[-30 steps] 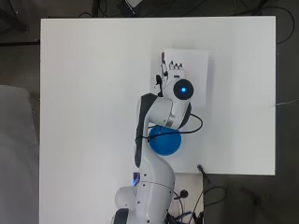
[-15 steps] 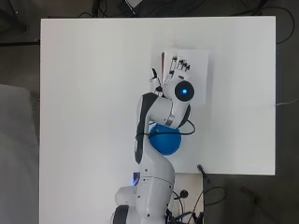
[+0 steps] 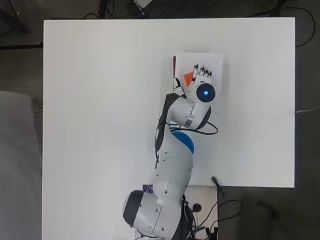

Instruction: Teleoperate dual arm-hand system to pick and place objects

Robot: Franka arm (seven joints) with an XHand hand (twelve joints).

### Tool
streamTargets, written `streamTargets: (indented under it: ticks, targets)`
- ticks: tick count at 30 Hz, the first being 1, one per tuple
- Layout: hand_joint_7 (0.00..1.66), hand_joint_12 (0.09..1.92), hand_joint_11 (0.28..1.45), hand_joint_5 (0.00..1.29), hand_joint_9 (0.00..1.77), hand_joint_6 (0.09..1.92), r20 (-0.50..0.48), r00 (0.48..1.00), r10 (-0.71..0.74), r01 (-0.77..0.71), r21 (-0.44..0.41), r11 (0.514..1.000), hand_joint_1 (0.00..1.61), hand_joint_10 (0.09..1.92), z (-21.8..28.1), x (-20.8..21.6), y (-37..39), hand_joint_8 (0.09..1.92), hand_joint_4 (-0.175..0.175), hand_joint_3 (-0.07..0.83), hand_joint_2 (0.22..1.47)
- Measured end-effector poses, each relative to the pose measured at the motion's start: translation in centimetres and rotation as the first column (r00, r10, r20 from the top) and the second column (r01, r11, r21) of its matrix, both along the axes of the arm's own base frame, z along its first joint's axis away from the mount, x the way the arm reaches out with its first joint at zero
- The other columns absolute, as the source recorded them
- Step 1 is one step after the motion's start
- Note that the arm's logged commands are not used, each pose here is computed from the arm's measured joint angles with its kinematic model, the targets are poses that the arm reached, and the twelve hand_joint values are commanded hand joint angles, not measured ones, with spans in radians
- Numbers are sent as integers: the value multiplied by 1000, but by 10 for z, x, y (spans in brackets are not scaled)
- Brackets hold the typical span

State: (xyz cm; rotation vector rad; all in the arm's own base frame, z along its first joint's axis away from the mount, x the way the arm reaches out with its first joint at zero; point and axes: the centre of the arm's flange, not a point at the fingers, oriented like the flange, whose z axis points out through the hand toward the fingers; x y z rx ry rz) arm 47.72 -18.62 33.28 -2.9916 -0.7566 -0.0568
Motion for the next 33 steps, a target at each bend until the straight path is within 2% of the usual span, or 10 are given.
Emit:
streamTargets:
  ticks: [2,3,4,6,7,9,13,19,25,33]
  targets:
    - [430,87,576,342,569,87,-5,1000,14,-14,30,999,301,87,-5,-4,11,87,72,12,1012]
    - [632,87,640,498,734,509,-3,1000,26,-26,42,999,521,87,-6,-4,16,87,113,-20,1112]
    - [763,103,739,641,874,825,0,999,43,-43,48,998,790,391,-5,-3,20,494,86,-62,1174]
    - [894,1018,758,755,1081,1181,6,997,77,-77,58,995,917,1380,-2,-1,28,1332,141,-34,1208]
    - [927,1333,767,757,1160,1277,4,996,94,-94,71,993,920,1646,-2,-1,33,1596,158,-17,1219]
    - [982,1627,832,725,1264,1409,18,992,122,-123,116,986,902,1858,2,-3,39,1853,172,2,1243]
    - [1050,1747,936,735,1347,1368,105,986,131,-150,205,967,908,1918,23,-7,33,1920,175,-2,1239]
    - [1048,1783,1008,720,1357,1411,227,954,196,-246,217,945,900,1920,100,-16,36,1920,175,2,1246]
    - [968,1853,1013,711,1307,1410,296,913,281,-332,136,934,896,1920,186,-45,30,1920,175,0,1248]
    - [1015,1917,1128,689,1393,1459,336,885,321,-341,1,940,886,1920,226,-167,9,1920,175,3,1260]
